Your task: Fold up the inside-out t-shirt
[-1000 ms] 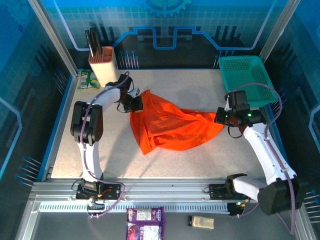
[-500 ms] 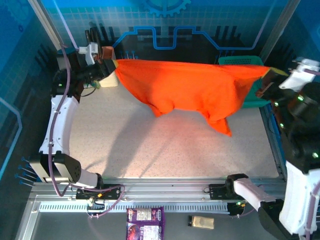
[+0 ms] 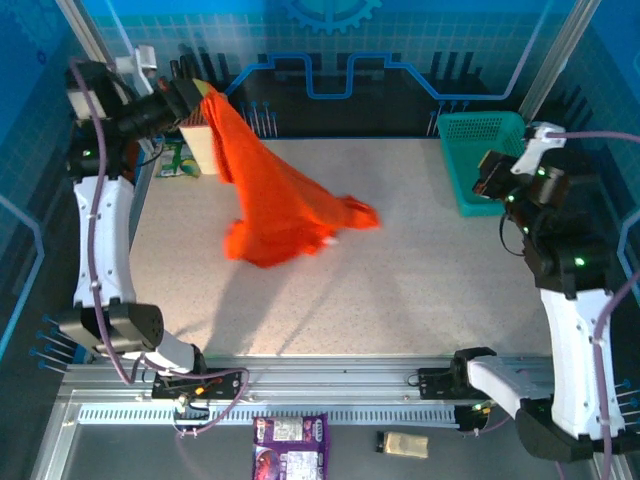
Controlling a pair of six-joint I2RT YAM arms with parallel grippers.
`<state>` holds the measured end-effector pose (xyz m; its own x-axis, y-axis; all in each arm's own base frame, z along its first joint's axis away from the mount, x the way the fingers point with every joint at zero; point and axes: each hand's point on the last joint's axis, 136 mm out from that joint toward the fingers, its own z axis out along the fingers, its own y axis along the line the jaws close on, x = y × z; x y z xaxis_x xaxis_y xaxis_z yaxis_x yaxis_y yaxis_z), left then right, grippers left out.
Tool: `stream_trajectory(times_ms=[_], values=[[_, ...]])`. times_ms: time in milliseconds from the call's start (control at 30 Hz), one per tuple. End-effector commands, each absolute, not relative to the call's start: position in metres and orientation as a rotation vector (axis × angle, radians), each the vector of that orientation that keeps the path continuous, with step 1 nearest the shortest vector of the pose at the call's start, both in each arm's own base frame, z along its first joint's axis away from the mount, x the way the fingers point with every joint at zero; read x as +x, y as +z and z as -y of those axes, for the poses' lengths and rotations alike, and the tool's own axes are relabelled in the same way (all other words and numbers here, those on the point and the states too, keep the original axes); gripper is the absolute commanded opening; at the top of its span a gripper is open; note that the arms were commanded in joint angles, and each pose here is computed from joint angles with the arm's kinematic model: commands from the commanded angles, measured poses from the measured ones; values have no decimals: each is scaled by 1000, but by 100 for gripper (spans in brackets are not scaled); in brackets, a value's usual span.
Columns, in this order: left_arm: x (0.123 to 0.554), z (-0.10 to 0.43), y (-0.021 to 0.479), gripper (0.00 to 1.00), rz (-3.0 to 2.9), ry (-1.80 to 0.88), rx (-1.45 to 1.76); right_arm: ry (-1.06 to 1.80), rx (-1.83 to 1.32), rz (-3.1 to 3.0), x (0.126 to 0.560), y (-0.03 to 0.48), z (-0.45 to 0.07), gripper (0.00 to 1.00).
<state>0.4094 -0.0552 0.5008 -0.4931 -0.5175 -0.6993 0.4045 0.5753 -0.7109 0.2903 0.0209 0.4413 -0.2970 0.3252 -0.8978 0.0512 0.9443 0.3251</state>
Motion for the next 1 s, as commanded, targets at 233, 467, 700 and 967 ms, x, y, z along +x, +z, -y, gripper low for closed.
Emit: stream_trajectory(times_ms=[233,467,700,967], values=[[392,176,415,0,-2046,-1305,119,500,211,-2108,306,348,-68,0],[375,306,358,0,-2215,-1430,351,447,221,-2196,304,311,-71,0],[343,377,280,38,-2401,-1436,509,386,196,-2313,303,285,-70,2],[346,290,200,41,-2622,-978,304,411,80,-2514,306,225,-94,9]])
